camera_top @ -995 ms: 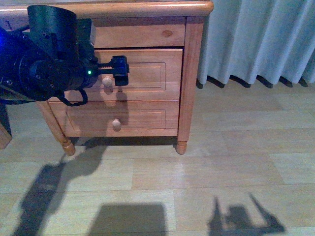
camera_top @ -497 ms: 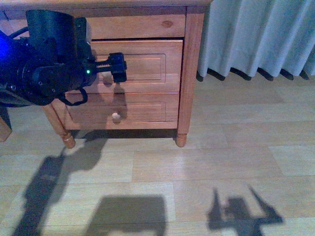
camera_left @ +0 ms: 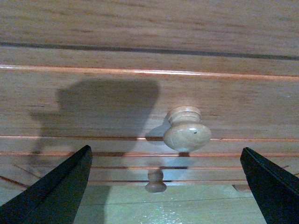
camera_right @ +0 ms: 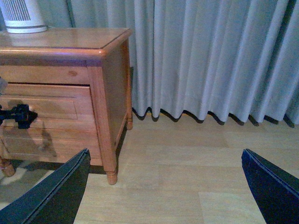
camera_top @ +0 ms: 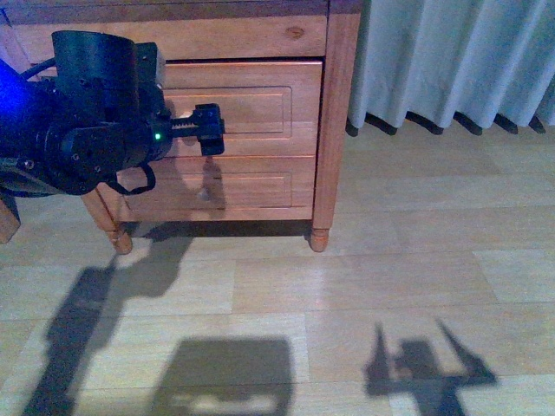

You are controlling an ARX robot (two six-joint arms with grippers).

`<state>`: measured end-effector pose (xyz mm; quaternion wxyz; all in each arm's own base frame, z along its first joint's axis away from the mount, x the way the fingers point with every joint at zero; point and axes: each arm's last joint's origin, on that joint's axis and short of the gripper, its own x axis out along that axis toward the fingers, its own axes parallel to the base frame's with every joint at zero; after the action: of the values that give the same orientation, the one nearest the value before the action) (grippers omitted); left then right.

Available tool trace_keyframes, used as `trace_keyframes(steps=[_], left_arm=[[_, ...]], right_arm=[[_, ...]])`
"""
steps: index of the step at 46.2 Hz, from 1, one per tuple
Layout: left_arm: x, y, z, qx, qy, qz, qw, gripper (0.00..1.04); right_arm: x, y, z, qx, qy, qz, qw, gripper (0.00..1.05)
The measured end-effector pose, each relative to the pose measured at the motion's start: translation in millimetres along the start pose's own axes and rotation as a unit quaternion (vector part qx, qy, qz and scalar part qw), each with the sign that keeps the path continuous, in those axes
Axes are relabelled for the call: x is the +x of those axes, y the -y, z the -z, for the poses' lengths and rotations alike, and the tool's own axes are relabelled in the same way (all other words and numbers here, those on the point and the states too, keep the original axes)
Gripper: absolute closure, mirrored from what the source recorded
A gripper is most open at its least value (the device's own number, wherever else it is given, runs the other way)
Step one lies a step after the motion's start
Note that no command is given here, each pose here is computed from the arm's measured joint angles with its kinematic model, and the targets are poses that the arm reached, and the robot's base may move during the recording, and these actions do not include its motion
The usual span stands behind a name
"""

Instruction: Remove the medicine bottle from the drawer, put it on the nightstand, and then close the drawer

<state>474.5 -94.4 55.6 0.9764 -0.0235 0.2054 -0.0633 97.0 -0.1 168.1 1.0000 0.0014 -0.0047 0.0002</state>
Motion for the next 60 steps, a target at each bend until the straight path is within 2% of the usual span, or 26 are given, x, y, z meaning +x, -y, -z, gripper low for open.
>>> trace_keyframes(steps=[17, 36, 38, 41, 48, 57, 60], left_arm=[[2.1, 10.4, 2.4, 0.013, -0.001, 0.012, 1.000, 0.06], [9.4, 21.6, -7.8, 0.023, 0.017, 0.017, 0.999, 0.07], [9.7, 21.6, -7.4, 0.023, 0.016, 0.015, 0.999, 0.09], [10.3, 21.6, -7.4, 0.023, 0.015, 0.014, 1.000, 0.19], [12.1, 20.9, -9.0, 0.022, 0.017, 0.004, 1.000, 0.51], [12.5, 17.2, -9.1, 0.019, 0.017, -0.008, 1.000, 0.76], [12.5, 17.3, -8.9, 0.019, 0.016, -0.009, 1.000, 0.76]], right_arm=[[0.0, 0.0, 0.0, 0.000, 0.000, 0.000, 1.000, 0.07], [0.0, 0.0, 0.0, 0.000, 0.000, 0.000, 1.000, 0.07], [0.0, 0.0, 0.0, 0.000, 0.000, 0.000, 1.000, 0.07], [0.0, 0.0, 0.0, 0.000, 0.000, 0.000, 1.000, 0.07], [0.0, 0.0, 0.0, 0.000, 0.000, 0.000, 1.000, 0.07], [0.0, 0.0, 0.0, 0.000, 0.000, 0.000, 1.000, 0.07], [0.0, 0.0, 0.0, 0.000, 0.000, 0.000, 1.000, 0.07]])
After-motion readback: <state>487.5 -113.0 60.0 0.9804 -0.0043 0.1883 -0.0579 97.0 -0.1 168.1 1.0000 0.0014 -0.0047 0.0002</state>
